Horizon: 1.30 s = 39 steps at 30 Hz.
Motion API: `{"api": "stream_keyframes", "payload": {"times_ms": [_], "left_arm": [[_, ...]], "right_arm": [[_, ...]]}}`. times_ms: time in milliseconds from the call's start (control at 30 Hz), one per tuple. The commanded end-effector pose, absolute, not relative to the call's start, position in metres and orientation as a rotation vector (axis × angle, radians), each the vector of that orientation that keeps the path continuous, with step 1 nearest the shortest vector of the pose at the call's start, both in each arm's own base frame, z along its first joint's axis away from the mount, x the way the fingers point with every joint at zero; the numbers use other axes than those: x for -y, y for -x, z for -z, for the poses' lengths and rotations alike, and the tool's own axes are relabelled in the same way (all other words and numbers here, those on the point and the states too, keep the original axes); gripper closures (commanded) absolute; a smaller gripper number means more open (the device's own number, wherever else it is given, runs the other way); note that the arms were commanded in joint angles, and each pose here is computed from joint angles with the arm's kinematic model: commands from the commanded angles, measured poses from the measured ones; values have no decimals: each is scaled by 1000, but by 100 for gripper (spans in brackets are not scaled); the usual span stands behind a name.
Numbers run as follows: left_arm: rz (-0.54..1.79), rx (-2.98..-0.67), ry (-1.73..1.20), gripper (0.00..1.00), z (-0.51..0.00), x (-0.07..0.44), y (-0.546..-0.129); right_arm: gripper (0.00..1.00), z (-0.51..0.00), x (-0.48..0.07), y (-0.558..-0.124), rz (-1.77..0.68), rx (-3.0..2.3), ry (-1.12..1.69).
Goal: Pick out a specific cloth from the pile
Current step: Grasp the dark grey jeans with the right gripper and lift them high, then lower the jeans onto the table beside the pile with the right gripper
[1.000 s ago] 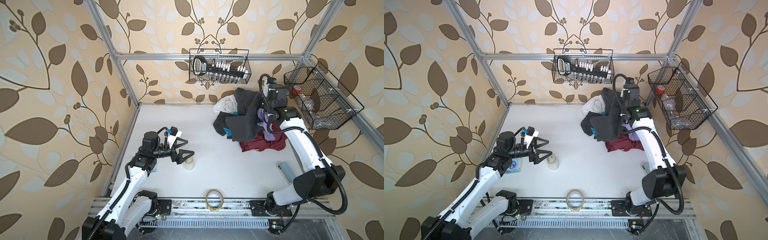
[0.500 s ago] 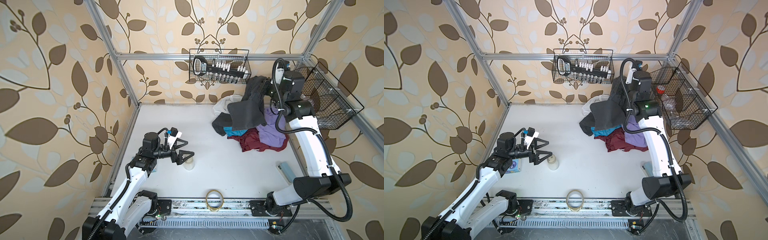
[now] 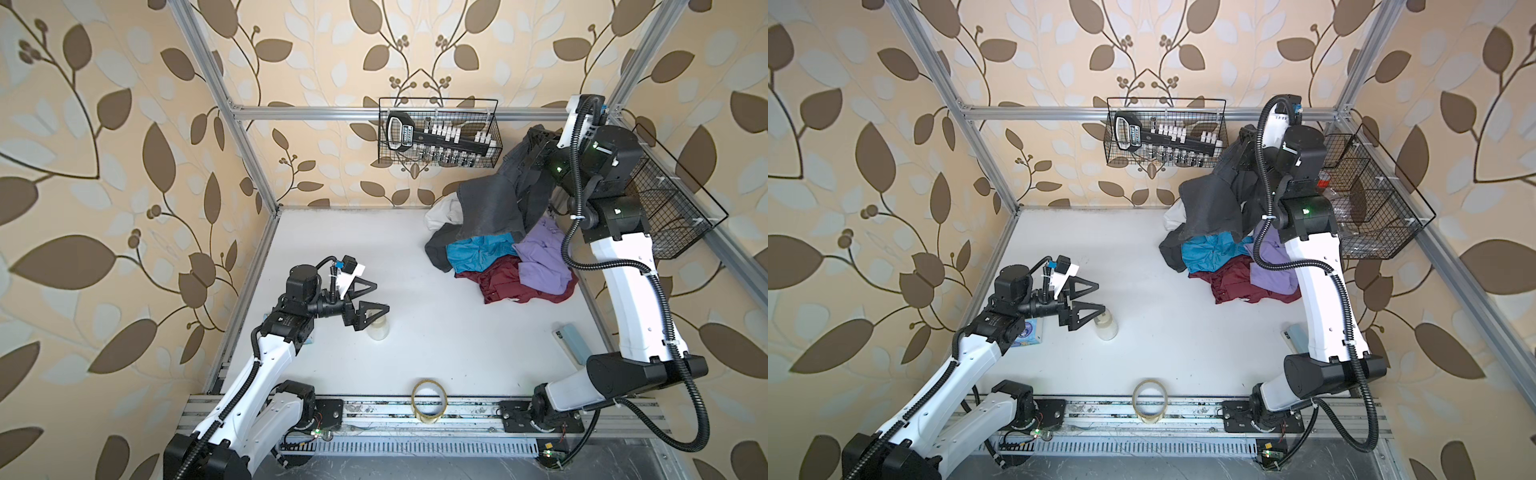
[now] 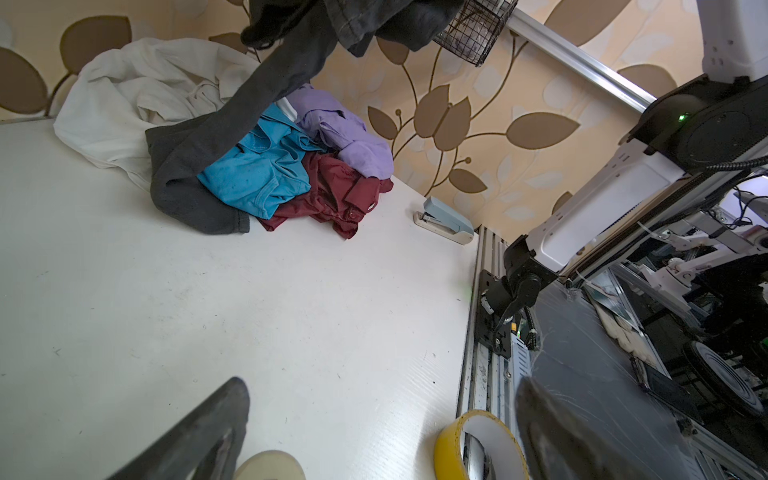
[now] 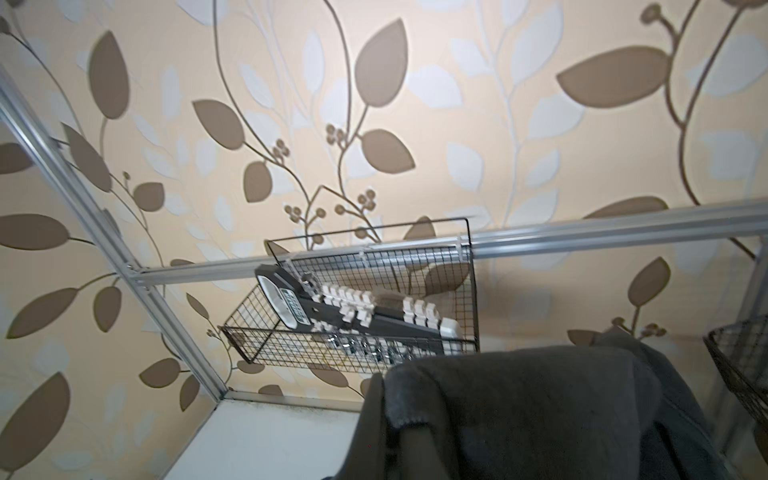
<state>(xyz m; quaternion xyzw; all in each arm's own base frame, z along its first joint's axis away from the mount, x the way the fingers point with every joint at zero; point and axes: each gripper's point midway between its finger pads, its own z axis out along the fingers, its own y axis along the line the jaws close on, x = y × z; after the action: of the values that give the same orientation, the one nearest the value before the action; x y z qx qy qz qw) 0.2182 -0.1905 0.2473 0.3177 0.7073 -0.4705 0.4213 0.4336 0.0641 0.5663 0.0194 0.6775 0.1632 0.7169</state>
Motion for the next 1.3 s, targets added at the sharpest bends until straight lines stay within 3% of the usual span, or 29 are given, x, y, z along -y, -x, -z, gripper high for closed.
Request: {"api": "stream_keyframes", "payload": {"times_ms": [0, 167, 400, 900, 1267], "left_arm": [[1165, -1705, -847, 1, -255, 193, -212], [1167, -1702, -852, 1, -256, 193, -211], [1165, -1701, -854, 1, -256, 193, -210], [1155, -1731, -847, 1, -249, 193, -215], [1152, -1745, -841, 1, -246, 193, -218]], "right_arm": [[100, -623, -82, -414, -493, -1314, 32], [100, -606, -110, -429, -607, -1377, 98], [100, -527, -160, -465, -662, -1543, 175], [100, -363, -183, -558, -474, -1856, 222], [100, -179, -212, -540, -211, -2196, 410]]}}
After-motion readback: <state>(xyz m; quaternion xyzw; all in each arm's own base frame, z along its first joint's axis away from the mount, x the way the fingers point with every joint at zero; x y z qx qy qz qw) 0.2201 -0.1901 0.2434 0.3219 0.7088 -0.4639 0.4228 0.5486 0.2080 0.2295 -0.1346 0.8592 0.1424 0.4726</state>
